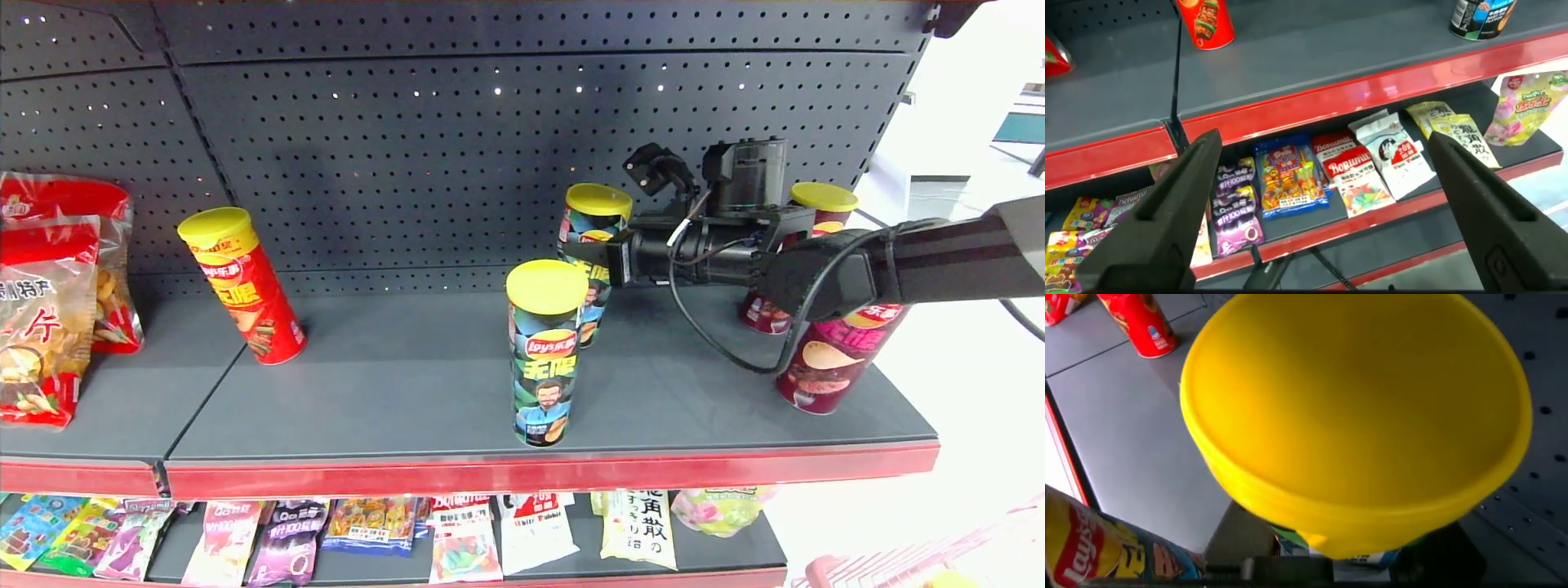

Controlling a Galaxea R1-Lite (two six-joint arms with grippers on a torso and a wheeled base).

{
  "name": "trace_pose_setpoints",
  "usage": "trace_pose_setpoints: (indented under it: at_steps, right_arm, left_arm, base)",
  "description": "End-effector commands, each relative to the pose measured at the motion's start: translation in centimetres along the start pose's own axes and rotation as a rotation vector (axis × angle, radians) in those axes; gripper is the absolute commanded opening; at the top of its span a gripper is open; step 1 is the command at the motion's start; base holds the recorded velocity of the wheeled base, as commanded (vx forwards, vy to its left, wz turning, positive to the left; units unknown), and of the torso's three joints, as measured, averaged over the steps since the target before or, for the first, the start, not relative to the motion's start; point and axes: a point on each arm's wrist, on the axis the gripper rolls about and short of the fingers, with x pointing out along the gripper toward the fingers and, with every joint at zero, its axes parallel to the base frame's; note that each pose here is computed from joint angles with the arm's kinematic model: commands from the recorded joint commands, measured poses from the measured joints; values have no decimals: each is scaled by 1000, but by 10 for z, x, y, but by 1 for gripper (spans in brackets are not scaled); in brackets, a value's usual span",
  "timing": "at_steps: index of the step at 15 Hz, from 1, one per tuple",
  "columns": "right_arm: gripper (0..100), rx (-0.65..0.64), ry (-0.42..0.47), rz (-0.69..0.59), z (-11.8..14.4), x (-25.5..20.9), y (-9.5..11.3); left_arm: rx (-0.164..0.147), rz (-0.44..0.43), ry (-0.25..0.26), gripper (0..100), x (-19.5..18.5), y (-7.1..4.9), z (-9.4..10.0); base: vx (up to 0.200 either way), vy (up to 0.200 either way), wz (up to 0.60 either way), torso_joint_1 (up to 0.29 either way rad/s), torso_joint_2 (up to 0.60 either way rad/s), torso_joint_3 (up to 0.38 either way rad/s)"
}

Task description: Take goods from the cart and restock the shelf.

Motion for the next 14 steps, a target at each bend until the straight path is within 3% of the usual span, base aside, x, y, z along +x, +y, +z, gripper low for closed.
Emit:
trace_pose_setpoints:
  at_steps: [1,14]
  right_arm:
    - [0,1,4,6,-2,5,0]
    - [0,-3,16,30,-9,18,6]
  left_arm:
    - [0,0,2,100,0,0,0]
    - [1,0,3,100,0,0,0]
  base:
    - [0,0,0,0,0,0]
    - [0,0,0,0,0,0]
